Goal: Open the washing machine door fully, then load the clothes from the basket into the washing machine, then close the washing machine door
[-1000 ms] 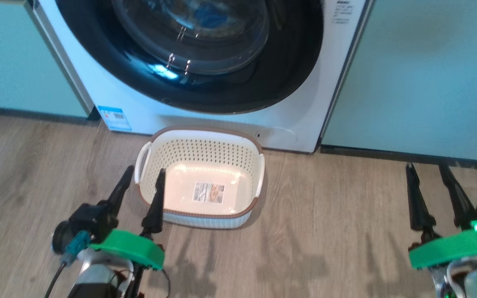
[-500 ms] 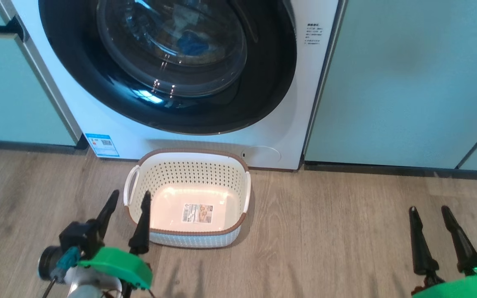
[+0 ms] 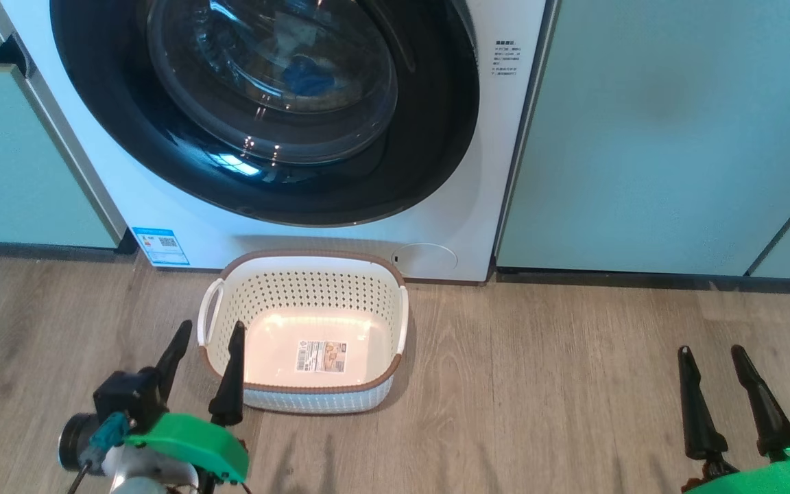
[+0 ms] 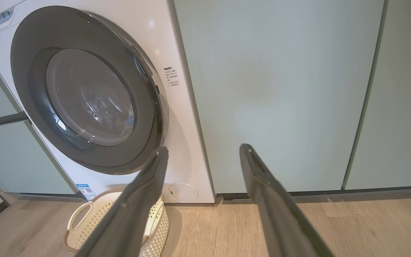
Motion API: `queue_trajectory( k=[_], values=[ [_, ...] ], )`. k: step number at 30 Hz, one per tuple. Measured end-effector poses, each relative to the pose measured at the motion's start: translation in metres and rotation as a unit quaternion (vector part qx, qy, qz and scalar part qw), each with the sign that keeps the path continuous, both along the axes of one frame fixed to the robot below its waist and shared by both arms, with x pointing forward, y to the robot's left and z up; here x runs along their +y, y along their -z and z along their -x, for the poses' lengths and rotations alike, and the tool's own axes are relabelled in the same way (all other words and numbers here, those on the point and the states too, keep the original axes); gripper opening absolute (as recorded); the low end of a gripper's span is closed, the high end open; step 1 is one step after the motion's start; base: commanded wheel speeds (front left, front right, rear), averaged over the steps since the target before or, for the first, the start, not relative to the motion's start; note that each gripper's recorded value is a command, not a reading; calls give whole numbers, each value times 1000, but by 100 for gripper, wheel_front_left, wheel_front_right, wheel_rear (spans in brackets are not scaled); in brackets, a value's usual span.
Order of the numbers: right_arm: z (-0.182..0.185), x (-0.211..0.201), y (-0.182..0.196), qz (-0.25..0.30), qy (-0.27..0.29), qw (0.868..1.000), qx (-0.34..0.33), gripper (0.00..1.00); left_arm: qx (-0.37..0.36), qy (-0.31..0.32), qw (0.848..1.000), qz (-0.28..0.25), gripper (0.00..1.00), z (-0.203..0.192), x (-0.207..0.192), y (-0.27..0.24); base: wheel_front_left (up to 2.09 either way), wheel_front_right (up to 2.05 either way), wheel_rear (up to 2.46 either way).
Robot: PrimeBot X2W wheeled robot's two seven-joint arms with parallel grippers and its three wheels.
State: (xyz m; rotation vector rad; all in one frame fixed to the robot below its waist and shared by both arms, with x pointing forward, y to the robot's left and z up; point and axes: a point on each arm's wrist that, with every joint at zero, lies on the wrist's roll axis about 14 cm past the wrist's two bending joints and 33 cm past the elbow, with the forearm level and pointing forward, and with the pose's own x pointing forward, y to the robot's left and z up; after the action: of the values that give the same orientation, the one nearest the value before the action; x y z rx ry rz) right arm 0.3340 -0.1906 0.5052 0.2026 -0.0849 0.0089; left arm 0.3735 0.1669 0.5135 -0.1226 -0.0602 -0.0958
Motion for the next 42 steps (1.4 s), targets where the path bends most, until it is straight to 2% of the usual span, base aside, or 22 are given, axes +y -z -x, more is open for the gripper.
queue_trajectory(
  k=[19,20,26,42],
  values=[
    [-2,-1,6,-1,1,1000,10,100,13,10,1000,4,100,-2,-8,8,0,0,0],
    [-2,-1,7,-1,1,1000,11,0,14,11,1000,2,0,-2,-7,9,0,0,0],
    [8,1,34,-18,3,998,55,0,67,4,998,19,0,9,-7,40,0,0,0],
    [6,-2,38,-109,15,992,65,0,91,-12,990,106,0,12,-1,46,0,0,0]
  ],
)
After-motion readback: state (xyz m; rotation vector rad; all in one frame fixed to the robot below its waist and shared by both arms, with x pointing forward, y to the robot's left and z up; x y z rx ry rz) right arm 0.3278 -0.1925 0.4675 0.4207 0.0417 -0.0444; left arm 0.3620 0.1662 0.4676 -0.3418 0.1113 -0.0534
